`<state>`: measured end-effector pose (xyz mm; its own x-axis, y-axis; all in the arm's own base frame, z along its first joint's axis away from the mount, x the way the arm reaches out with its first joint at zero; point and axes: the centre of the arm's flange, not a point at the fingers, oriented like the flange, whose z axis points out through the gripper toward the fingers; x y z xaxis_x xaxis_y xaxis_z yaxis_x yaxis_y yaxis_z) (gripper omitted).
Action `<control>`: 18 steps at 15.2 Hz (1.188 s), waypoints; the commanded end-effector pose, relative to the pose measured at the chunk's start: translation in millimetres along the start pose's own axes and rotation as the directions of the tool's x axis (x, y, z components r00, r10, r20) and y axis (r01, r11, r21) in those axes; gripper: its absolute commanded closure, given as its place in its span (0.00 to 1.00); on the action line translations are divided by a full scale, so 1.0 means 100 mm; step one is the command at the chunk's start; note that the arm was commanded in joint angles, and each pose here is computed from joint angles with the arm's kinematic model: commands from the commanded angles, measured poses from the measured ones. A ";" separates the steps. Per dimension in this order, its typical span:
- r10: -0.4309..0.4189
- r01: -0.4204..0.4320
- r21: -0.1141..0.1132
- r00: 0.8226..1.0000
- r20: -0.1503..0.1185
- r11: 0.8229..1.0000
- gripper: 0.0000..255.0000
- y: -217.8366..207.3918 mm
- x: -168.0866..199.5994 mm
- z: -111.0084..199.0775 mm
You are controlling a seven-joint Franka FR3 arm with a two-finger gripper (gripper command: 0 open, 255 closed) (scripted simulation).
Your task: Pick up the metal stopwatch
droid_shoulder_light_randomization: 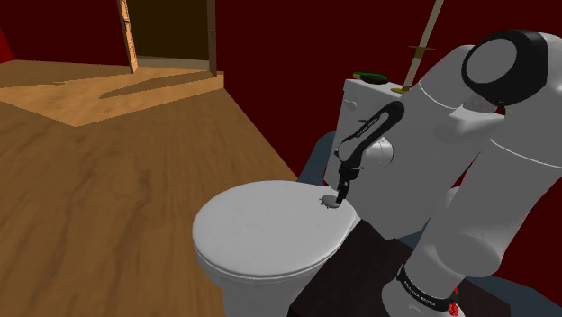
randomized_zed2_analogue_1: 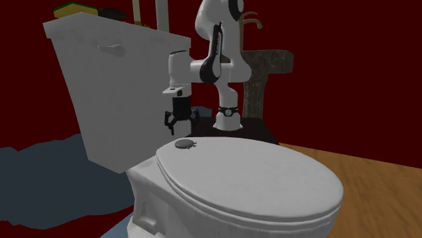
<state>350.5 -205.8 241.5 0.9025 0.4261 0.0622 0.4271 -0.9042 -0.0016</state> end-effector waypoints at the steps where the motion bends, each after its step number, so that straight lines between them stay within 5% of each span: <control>1: -0.003 0.003 -0.003 1.000 0.001 1.000 0.00 0.03 -0.03 0.13; 7: -0.003 0.003 -0.003 1.000 0.001 1.000 0.00 0.03 -0.05 0.37; 8: -0.003 0.003 -0.002 1.000 0.001 1.000 1.00 0.03 -0.05 0.37; 18: -0.003 0.003 -0.003 1.000 0.001 1.000 1.00 0.03 -0.04 0.31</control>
<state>348.9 -209.8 207.7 0.9026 0.4261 0.0618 0.4269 -0.9043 0.0008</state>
